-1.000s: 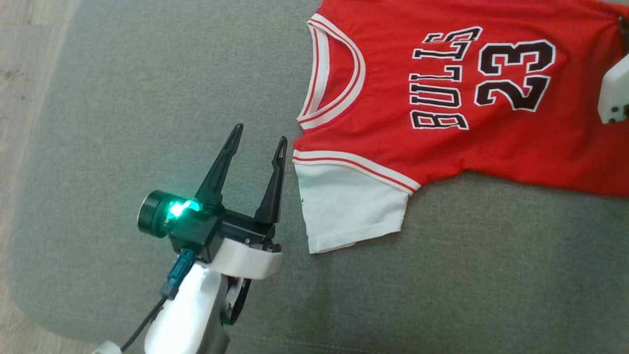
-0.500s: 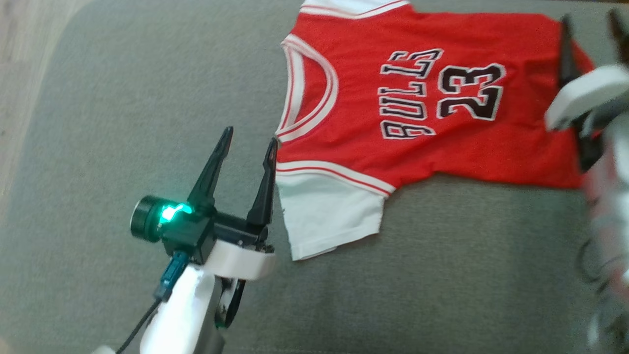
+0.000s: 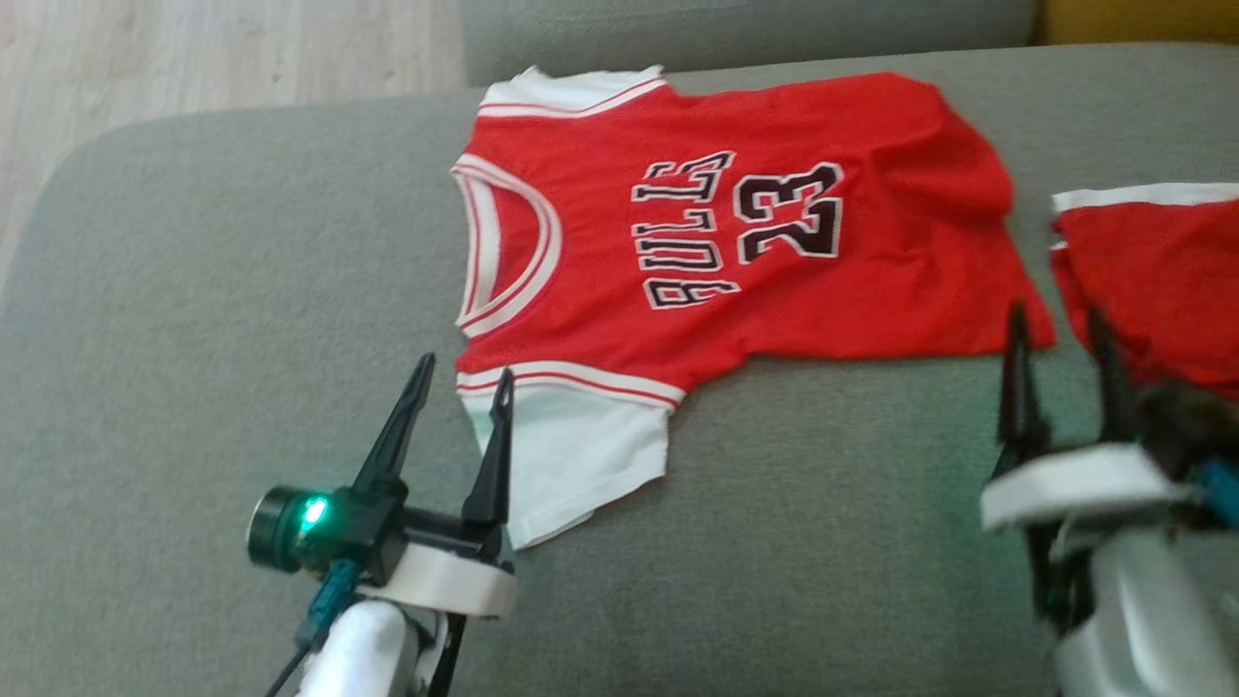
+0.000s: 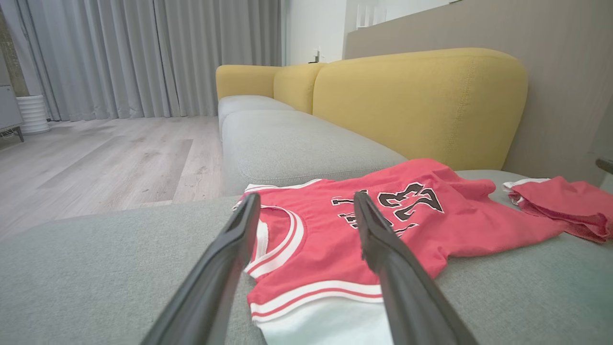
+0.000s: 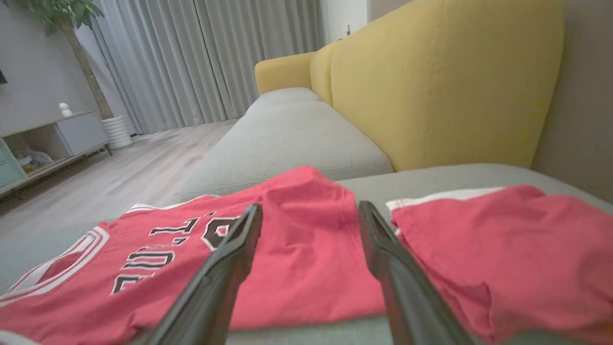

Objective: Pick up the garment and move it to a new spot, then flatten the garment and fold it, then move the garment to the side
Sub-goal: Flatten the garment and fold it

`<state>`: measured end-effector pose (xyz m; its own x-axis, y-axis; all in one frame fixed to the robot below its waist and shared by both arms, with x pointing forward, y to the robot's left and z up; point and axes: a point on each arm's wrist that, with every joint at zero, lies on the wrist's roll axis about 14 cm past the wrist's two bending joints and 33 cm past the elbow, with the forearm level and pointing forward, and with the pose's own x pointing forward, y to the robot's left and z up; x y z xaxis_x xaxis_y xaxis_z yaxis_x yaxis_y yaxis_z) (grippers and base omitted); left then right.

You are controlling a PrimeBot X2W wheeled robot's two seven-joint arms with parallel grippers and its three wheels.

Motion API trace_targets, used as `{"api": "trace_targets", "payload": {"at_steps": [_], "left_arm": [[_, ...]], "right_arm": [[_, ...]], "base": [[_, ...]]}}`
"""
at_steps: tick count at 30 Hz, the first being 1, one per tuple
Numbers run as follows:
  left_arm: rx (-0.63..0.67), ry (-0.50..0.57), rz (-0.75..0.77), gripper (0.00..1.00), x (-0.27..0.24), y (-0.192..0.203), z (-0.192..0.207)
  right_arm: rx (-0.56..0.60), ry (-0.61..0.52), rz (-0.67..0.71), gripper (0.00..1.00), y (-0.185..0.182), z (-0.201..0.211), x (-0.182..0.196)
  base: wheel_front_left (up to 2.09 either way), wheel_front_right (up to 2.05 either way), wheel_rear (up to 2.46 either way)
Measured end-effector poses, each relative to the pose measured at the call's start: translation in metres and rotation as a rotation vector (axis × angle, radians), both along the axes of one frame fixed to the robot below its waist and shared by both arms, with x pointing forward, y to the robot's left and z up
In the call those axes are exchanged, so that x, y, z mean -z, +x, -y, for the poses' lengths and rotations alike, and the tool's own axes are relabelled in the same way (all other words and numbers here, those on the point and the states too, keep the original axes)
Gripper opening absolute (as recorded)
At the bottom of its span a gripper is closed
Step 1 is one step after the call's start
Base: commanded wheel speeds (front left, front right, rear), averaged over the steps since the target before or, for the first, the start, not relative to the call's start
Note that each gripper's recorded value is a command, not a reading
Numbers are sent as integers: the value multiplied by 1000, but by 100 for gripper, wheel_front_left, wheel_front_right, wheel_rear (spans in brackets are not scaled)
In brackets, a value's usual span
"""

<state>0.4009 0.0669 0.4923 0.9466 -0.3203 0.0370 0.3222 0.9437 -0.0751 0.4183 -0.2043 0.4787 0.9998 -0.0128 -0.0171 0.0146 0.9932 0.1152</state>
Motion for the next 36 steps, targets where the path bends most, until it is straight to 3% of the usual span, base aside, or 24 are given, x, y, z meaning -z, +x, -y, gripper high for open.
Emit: {"api": "trace_targets", "payload": {"at_steps": [6, 14, 22, 36], "left_arm": [[29, 4, -21, 100, 7, -5, 8], [47, 55, -136, 100, 45, -17, 11], [-15, 111, -261, 100, 85, -24, -3], [53, 185, -474, 100, 133, -33, 8]], "right_arm": [[-5, 31, -26, 100, -35, -6, 11], [-4, 28, 6, 100, -37, -5, 0], [1, 28, -1, 100, -36, -3, 2], [28, 34, -23, 100, -40, 5, 10]], "base": [[0, 0, 0], [0, 0, 0], [0, 0, 0], [0, 0, 0]]}}
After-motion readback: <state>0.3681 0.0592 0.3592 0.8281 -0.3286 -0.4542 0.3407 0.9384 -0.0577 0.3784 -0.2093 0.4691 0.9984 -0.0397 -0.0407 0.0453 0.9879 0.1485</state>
